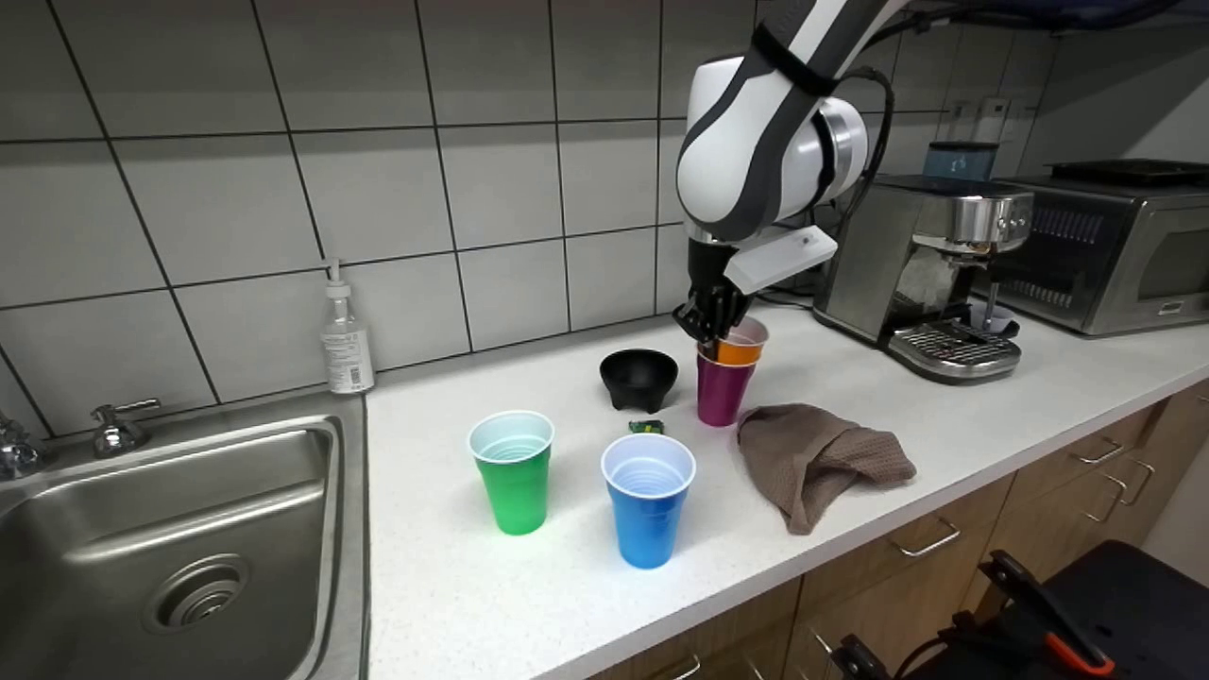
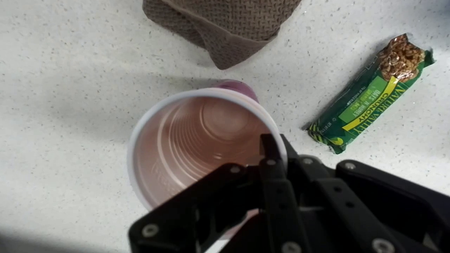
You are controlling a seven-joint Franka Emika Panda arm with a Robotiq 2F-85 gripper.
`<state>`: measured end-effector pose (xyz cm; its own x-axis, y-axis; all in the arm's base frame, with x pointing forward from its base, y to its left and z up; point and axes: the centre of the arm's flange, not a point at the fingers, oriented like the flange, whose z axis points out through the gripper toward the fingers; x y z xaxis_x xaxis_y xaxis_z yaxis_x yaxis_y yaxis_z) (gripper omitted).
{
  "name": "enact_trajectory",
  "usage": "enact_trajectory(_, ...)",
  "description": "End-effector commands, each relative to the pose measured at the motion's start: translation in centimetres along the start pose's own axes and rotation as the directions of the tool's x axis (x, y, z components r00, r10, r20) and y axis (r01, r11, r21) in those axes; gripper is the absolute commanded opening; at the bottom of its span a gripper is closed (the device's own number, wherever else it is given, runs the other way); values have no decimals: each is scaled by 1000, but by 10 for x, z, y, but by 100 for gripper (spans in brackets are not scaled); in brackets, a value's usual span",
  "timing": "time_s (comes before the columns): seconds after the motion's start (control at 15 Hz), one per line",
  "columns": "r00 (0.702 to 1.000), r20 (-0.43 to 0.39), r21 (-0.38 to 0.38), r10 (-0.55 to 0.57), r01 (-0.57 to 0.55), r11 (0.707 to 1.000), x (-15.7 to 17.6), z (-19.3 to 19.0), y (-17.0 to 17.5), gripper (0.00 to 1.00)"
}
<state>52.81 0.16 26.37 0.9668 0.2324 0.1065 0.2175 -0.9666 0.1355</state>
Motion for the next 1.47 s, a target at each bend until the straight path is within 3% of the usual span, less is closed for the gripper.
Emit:
enact_trajectory(0.0, 1000, 21, -24, 11, -11, 1000, 13, 3, 0, 1)
enact_trajectory(0.13, 1000, 17, -25, 11, -10, 1000, 15, 2, 1, 1)
enact_trajectory(0.27, 1000, 17, -24, 12, -12, 1000, 16, 2, 2, 31)
enact_trajectory(0.87, 1000, -4, -14, 11, -11, 1000, 12, -10, 9, 97)
enact_trajectory(1.33, 999, -14, 25, 35, -35, 999, -8, -30, 21, 100)
enact_trajectory(1.4, 999, -21, 6, 39, -39, 999, 7, -10, 14, 100)
